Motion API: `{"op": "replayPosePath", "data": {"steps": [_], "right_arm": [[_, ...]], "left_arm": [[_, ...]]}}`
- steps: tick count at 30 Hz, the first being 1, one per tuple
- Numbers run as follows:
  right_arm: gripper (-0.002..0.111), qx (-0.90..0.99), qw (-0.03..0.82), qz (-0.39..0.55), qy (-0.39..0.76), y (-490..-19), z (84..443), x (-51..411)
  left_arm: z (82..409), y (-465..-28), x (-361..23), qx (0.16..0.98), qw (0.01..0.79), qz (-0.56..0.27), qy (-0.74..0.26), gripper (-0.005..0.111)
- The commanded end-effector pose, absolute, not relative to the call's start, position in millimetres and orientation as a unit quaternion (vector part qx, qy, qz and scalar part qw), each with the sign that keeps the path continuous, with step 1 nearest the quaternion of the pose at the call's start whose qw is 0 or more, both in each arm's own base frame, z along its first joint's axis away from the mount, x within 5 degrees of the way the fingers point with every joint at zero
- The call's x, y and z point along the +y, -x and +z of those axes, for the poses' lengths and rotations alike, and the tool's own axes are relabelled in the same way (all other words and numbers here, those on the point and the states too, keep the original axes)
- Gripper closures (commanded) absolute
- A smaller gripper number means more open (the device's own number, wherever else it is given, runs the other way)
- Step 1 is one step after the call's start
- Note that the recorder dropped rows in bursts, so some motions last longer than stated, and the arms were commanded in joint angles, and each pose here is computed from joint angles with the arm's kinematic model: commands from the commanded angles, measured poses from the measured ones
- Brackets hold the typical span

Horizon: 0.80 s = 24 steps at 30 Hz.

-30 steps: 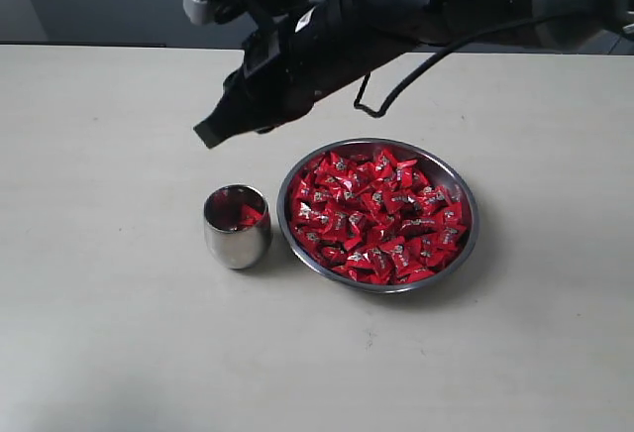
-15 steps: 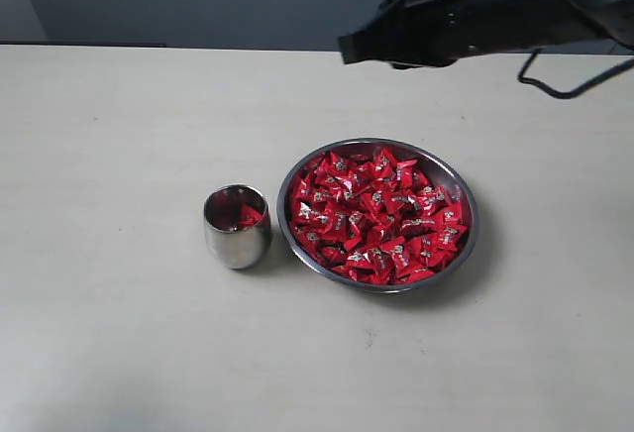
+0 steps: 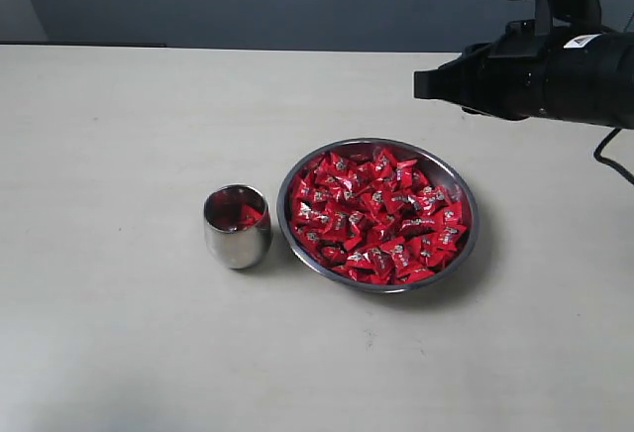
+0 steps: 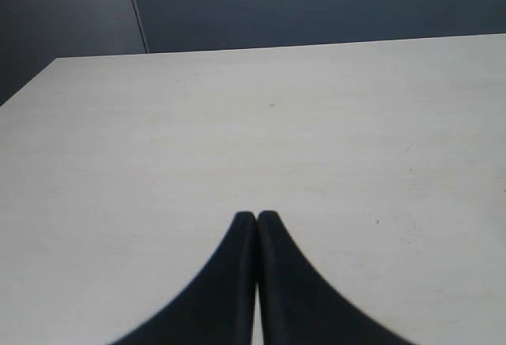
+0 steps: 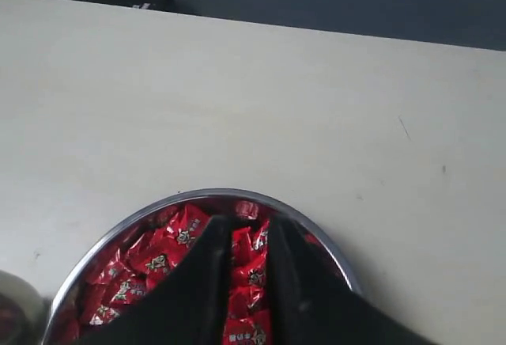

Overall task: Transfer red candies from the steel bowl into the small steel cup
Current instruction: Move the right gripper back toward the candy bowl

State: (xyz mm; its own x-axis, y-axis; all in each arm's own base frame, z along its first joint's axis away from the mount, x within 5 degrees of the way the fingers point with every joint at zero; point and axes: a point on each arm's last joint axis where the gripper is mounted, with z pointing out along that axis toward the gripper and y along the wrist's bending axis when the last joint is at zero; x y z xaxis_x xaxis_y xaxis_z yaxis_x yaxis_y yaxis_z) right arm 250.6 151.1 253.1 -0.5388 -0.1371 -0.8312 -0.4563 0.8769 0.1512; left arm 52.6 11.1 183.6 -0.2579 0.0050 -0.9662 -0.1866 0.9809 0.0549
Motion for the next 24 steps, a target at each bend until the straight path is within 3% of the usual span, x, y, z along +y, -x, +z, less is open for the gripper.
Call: {"op": "replayPosePath", "data": {"steps": [1,13,24], "right_arm": [[0.091,0.863,0.445,0.171,0.164,-255,246,150],[0.091,0.9,0.359,0.175,0.173,-263,207,161],[0.091,0.912,0.275,0.2,0.229,-285,195,188]], "left_arm": [[183,-53,11,0.787,0.61,0.078,0.055,0.106],[183,-53,11,0.787,0.61,0.078,0.055,0.106],[183,-53,11,0.787,0.61,0.078,0.055,0.106]]}}
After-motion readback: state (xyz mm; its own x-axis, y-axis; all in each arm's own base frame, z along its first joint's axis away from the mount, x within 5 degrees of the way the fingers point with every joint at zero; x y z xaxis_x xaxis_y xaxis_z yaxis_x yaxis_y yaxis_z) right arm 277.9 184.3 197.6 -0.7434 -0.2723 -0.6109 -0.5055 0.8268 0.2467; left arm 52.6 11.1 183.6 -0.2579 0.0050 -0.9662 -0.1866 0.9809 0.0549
